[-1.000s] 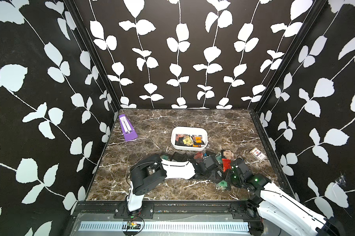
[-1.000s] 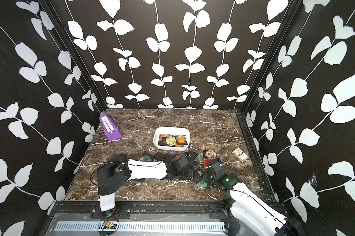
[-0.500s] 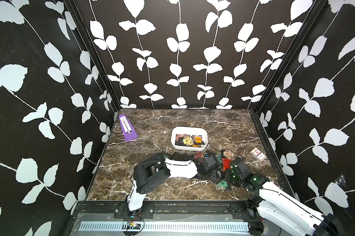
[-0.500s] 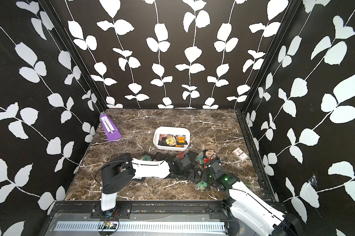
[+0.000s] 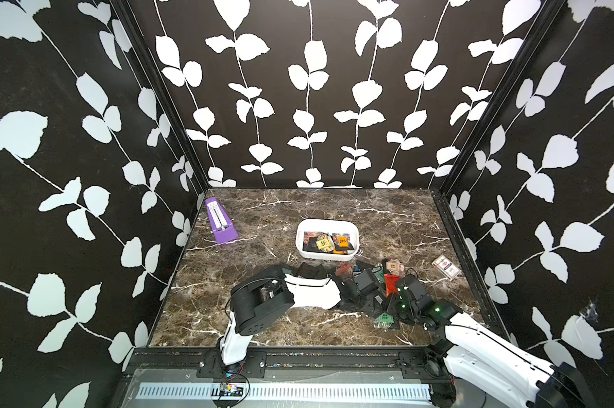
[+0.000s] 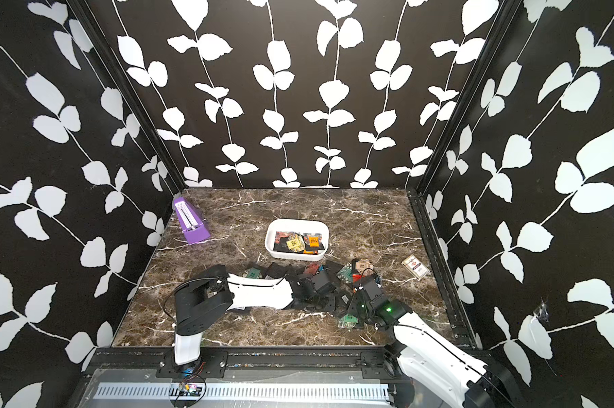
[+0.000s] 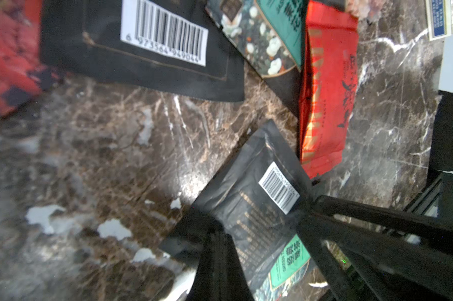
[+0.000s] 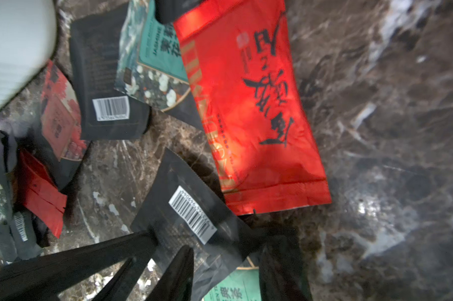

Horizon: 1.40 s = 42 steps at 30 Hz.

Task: Put the tea bags into the storage box
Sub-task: Pick up the tea bag from the center of the board.

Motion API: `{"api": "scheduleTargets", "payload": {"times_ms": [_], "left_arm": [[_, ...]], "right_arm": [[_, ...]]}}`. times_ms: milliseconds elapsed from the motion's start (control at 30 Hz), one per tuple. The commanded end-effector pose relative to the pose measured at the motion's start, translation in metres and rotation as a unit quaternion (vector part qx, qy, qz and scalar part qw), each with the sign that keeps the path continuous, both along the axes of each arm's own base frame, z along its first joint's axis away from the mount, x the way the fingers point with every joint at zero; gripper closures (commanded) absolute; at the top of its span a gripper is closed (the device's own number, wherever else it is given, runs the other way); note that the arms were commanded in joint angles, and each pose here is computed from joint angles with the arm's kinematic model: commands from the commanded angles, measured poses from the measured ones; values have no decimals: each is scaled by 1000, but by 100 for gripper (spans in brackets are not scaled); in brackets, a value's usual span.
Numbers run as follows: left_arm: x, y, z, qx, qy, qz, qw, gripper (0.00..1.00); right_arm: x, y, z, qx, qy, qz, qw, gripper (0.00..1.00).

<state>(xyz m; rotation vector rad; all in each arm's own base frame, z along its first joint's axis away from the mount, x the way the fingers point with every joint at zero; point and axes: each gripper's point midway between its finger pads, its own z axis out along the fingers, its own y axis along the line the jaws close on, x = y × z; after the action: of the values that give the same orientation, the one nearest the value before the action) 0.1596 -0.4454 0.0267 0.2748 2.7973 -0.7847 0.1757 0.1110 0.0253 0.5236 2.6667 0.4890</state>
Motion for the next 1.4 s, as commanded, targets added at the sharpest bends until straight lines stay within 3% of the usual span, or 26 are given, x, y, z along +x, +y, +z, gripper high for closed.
{"api": "scheduleTargets", "payload": {"times_ms": [0, 200, 767, 933, 1100, 1367], "left_arm": [[-6, 27, -19, 49, 12, 7, 999, 100], [-8, 27, -21, 49, 13, 5, 999, 100], [-9, 28, -18, 39, 7, 3, 999, 100], [-9, 25, -9, 24, 0, -3, 1000, 100], [-3, 26, 20, -10, -34, 0, 999, 100], [17, 54, 87, -42, -132, 28, 990, 84]], "right_arm": [[-2, -3, -8, -2, 4, -4, 1000, 57], [-1, -2, -12, -1, 4, -6, 1000, 62], [11, 3, -5, 13, -20, -13, 1000, 100], [15, 4, 3, 13, -30, -14, 999, 100], [18, 9, 25, 23, -45, -3, 999, 100], [32, 24, 103, 68, -106, 19, 992, 100]]}}
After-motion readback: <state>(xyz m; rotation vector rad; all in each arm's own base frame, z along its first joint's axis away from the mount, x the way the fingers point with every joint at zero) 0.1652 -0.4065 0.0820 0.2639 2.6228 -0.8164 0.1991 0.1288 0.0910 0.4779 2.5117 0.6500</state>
